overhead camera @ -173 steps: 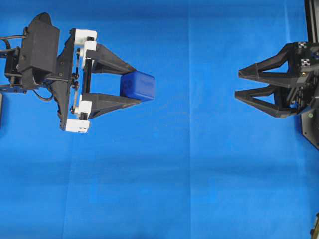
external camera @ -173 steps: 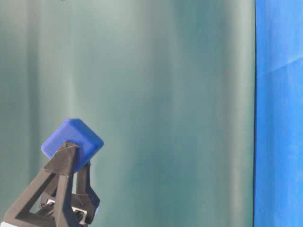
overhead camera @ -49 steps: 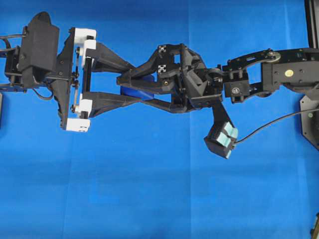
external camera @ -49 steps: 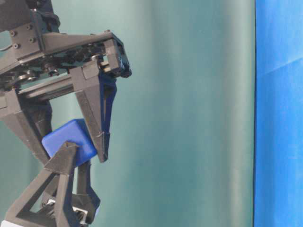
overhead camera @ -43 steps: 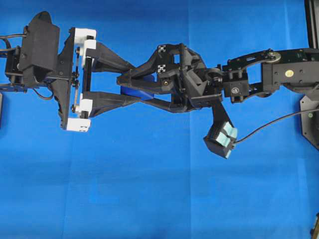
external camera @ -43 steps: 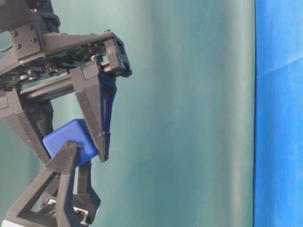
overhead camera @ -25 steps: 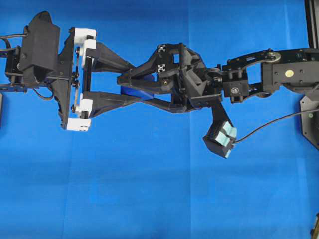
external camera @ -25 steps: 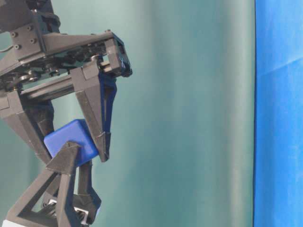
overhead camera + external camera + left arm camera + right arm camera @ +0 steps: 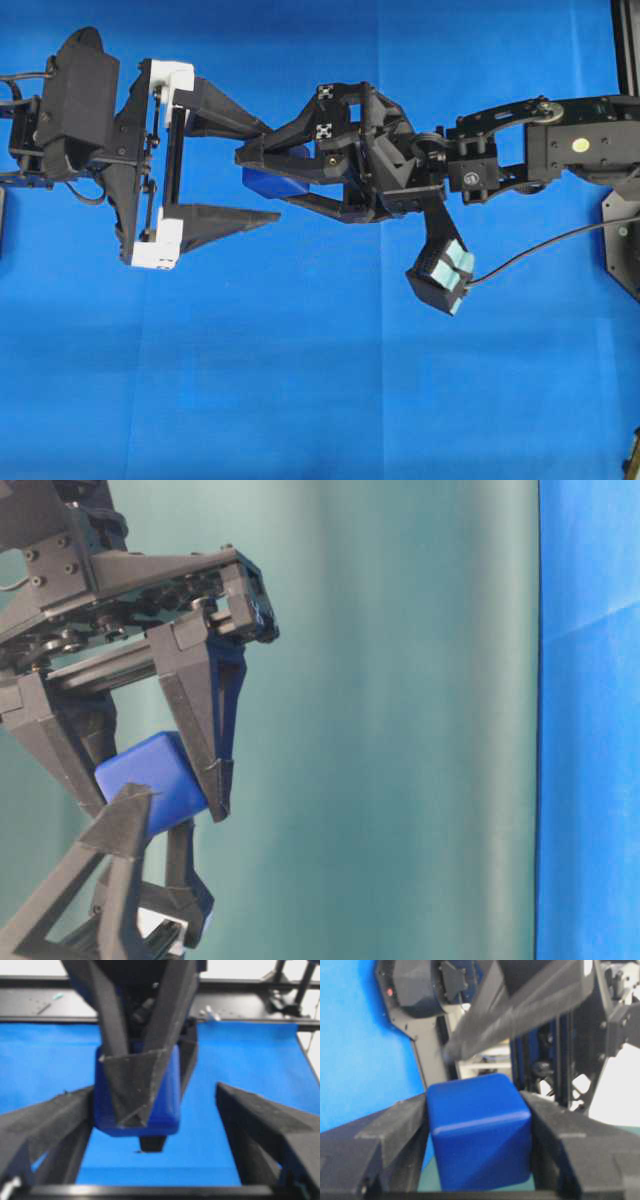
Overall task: Handover the blue block to the right arm after grasping it with the left arm, then place it in the designated position.
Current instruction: 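Open the left gripper and pull the cube right with the right gripper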
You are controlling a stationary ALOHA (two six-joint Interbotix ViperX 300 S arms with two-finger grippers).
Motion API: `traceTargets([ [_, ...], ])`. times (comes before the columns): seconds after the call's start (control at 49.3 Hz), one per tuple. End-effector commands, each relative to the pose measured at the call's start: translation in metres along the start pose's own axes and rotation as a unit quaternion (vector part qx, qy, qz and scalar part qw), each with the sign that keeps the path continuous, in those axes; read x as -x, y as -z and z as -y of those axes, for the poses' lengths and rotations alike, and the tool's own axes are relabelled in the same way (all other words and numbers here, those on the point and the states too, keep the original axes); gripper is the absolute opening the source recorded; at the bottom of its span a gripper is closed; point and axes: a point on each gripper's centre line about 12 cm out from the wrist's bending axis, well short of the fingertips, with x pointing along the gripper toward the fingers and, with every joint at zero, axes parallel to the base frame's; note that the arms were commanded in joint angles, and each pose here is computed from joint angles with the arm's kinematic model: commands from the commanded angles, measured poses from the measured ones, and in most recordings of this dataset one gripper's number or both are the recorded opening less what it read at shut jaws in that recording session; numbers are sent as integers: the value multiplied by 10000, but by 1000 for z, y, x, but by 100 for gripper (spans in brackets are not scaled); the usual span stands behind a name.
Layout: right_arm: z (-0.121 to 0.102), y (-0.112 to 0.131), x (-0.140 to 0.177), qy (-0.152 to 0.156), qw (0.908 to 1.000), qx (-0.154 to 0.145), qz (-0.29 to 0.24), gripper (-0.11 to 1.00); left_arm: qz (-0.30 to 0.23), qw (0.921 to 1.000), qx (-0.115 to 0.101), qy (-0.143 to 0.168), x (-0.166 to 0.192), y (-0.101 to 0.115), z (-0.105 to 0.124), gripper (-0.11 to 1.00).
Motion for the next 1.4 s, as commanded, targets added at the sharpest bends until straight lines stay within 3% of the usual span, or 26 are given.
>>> traceTargets([
  [0.0,20,-6,8,260,9996,-26,95,48,314,9995,-21,55,6,-18,4,91],
  [0.406,18,-6,15,255,9996,-88,73,47,337,9994,-4,46,7,-20,3,93],
  [1.034,12,-7,92,500,9982,-312,102,44,329,9994,-13,53,9,-20,4,93],
  [1.379,10,-7,95,480,9983,-311,81,44,329,9994,-5,53,9,-21,4,93],
])
